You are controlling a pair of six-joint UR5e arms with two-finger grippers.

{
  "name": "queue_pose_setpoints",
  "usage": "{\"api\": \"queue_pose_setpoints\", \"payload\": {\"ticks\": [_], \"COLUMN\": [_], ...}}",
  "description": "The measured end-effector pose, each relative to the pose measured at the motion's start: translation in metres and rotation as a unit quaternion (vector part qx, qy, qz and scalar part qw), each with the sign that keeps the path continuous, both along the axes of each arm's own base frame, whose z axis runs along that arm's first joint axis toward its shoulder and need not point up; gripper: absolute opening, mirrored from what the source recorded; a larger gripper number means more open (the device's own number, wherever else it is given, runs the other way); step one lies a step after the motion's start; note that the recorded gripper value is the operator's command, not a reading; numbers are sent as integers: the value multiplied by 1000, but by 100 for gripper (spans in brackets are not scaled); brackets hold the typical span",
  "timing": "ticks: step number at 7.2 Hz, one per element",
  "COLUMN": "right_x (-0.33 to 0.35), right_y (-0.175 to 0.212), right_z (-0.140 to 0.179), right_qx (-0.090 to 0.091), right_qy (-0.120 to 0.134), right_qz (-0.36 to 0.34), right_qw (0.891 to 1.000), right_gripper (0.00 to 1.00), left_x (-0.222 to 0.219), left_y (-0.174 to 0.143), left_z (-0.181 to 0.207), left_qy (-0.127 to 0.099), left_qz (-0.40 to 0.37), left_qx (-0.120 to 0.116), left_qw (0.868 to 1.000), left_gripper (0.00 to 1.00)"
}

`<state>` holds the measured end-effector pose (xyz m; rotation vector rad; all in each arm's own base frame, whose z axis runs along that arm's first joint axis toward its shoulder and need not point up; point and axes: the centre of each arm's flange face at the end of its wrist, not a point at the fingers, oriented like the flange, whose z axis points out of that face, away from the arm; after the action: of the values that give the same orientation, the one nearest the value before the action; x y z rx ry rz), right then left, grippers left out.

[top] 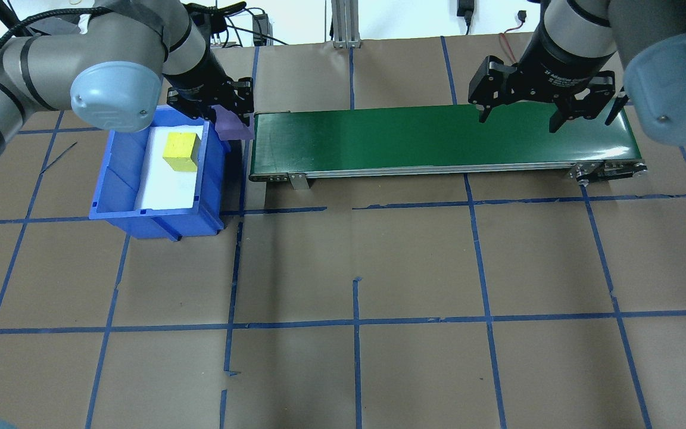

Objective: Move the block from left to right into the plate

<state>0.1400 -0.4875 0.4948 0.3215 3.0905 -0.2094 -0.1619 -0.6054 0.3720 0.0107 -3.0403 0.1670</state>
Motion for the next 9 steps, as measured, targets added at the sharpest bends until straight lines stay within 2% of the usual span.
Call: {"api": "queue_pose_setpoints", "payload": {"ticks": [2,3,4,6,7,8,9], "right_x": [-6,-7,-9,-11,-12,-12,-12], "right_y": [-2,-2,-2,-3,-3,-2,-2], "right_z": [0,-1,-1,-4,-6,-8,-8], "right_qx": [1,1,2,4,7,8,8], "right_qy": [0,1,1,1,1,1,1], "right_qz": [-7,-8,-9,-12,-12,-12,-12], "right_qw": [1000,1000,1000,1000,1000,1000,1000], "right_gripper": [100,100,100,100,100,100,100], "left_x": [-2,-3,-5,-22,-36,-47,-54], "left_y": [-3,-8,-16,-26,-28,-30,-30], "left_z": [-22,-32,-42,-65,-71,-77,-82], "left_qy": [1,4,16,37,42,48,52], "left_qz": [-2,-3,-4,-15,-25,-34,-39], "left_qx": [16,14,3,-4,-8,-13,-15], "left_qw": [1000,1000,1000,999,999,998,998], "left_gripper": [13,13,13,13,16,82,100]}}
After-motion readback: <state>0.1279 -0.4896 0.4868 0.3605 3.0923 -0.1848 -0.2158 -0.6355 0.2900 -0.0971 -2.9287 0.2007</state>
